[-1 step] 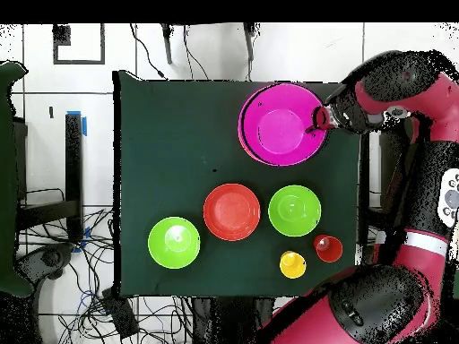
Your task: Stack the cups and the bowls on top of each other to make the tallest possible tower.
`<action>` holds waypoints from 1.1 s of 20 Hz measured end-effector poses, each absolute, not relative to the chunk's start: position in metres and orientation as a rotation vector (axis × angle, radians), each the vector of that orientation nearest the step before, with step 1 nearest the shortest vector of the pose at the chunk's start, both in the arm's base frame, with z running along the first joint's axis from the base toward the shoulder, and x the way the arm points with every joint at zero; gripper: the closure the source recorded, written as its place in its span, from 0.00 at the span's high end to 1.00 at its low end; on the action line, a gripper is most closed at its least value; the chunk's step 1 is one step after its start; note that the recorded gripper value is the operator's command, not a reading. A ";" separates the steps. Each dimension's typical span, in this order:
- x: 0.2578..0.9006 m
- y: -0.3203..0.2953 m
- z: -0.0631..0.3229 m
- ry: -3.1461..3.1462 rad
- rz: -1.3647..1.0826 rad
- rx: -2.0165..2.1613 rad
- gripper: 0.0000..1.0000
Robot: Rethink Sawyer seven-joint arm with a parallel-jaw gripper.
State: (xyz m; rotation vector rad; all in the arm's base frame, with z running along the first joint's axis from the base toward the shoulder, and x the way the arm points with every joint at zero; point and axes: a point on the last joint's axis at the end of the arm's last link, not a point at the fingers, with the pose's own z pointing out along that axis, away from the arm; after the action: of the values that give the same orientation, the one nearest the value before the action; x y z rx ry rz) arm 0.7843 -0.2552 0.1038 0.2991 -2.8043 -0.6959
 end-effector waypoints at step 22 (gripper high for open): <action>0.784 -0.254 0.103 -2.801 -0.697 0.302 1.00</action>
State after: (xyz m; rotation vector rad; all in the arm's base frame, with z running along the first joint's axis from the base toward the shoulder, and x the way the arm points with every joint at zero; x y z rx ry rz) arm 0.7838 -0.2541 0.1034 0.3017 -2.8015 -0.6970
